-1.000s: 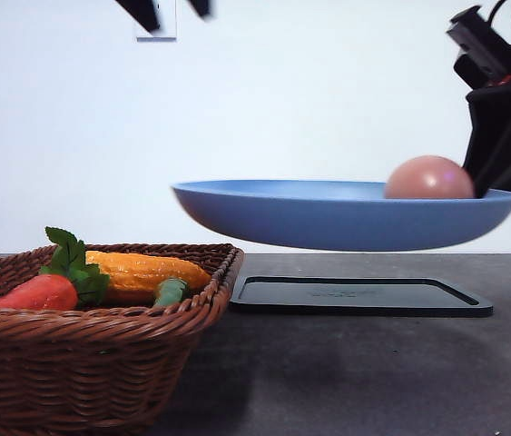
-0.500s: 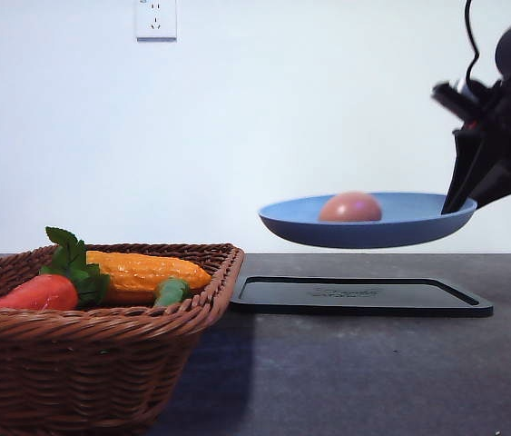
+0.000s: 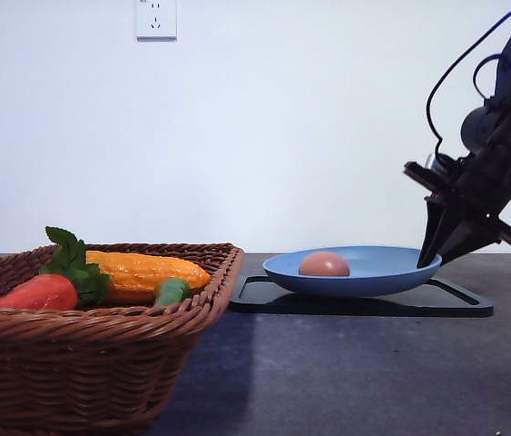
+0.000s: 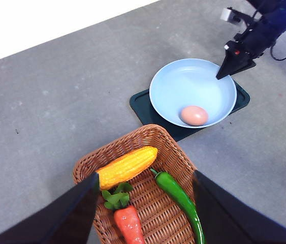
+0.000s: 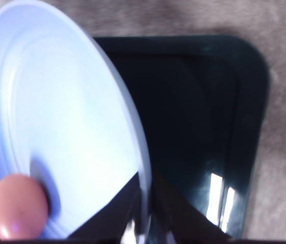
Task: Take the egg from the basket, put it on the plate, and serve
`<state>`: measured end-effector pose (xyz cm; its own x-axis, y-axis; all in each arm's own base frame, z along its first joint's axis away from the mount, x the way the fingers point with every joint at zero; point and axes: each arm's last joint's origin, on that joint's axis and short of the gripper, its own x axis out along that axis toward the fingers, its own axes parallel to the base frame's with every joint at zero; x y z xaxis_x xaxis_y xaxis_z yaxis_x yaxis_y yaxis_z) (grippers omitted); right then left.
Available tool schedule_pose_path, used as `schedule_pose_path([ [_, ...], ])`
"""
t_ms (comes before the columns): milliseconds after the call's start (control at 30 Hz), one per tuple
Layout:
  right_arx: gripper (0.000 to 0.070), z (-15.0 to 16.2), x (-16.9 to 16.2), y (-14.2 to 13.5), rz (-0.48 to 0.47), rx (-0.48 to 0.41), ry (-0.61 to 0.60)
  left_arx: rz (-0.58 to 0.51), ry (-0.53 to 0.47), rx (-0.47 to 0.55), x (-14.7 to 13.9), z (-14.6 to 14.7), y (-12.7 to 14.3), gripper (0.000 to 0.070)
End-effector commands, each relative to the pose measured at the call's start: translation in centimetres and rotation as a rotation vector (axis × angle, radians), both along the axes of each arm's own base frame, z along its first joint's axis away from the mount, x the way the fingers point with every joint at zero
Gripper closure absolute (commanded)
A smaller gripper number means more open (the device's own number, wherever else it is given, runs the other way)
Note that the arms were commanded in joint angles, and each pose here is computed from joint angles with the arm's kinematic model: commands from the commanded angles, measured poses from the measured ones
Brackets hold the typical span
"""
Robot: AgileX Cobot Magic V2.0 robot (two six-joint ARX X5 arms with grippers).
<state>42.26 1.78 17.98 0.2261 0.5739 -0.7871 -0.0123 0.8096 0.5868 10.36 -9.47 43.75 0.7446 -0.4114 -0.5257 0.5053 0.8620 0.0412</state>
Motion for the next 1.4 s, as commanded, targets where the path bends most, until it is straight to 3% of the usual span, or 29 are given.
schedule_pose_path([
  [0,0.0700,-0.1,0.6,0.1,-0.005,0.020,0.001,0.008,-0.009,-0.024,0.0,0.6,-0.1,0.0325],
  [533,0.0700,-0.8,0.5,0.2,-0.021,-0.064,0.040,0.009,-0.002,-0.021,0.2,0.5,-0.3,0.0325],
  [600,0.0667,-0.8,0.5,0.2,-0.023,-0.070,0.040,0.010,-0.001,-0.020,0.2,0.4,-0.3,0.0325],
  [767,0.0493,-0.9,0.5,0.0,-0.041,-0.136,0.041,0.009,0.002,-0.017,0.3,0.4,-0.4,0.0325],
  [900,0.0475,-0.3,0.4,-0.1,-0.043,-0.130,0.033,0.009,0.005,-0.014,0.4,0.3,-0.5,0.0325],
  [1167,0.0476,5.2,-1.0,-1.6,-0.082,-0.129,-0.072,0.000,-0.021,-0.019,0.9,0.5,-1.0,0.0352],
  [1300,0.0505,9.2,-2.9,-1.7,-0.094,-0.129,-0.150,-0.020,-0.058,-0.010,1.5,0.6,-1.6,0.0432],
  [1367,0.0555,11.3,-4.1,-1.5,-0.087,-0.130,-0.197,-0.036,-0.082,0.013,1.9,0.6,-2.0,0.0513],
])
